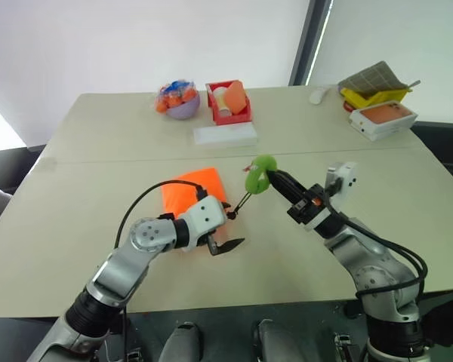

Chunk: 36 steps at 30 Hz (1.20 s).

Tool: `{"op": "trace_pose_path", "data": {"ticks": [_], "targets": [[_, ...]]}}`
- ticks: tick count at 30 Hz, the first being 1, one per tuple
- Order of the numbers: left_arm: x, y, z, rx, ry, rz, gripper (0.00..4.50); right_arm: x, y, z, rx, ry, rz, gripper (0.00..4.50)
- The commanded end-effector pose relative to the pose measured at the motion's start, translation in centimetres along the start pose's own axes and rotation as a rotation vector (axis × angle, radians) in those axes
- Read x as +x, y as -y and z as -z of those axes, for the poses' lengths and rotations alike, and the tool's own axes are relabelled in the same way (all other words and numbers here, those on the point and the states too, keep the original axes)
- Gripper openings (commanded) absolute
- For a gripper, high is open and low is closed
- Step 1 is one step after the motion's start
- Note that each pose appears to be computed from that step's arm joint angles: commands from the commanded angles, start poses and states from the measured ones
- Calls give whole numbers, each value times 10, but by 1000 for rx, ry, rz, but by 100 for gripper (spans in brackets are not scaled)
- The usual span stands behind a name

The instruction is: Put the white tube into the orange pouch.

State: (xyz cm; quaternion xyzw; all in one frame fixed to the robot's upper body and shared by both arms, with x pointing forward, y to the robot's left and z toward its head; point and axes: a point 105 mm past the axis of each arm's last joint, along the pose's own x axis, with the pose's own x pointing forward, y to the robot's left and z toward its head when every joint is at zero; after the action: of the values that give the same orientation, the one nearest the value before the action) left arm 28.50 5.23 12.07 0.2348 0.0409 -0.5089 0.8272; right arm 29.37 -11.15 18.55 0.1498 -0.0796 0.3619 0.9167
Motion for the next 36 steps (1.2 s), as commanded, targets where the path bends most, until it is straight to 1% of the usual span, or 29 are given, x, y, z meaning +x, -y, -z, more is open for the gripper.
{"op": "trace_pose_path", "data": {"ticks": [1,9,14,21,35,36], "targets": [[0,-2,-7,27,29,-29,446,2,-6,-16,-6,66,-33,0],[3,-2,-7,23,33,-52,446,4,-7,-22,36,96,-34,0],[7,-5,-7,30,42,-79,446,6,-7,-24,101,117,-31,0],[11,-11,-8,26,61,-147,446,6,-11,-19,109,98,-41,0],[16,-10,-7,7,67,-132,446,6,-11,-19,100,95,-43,0],[16,-9,-8,5,69,-129,423,6,-11,-19,99,95,-43,0]]}}
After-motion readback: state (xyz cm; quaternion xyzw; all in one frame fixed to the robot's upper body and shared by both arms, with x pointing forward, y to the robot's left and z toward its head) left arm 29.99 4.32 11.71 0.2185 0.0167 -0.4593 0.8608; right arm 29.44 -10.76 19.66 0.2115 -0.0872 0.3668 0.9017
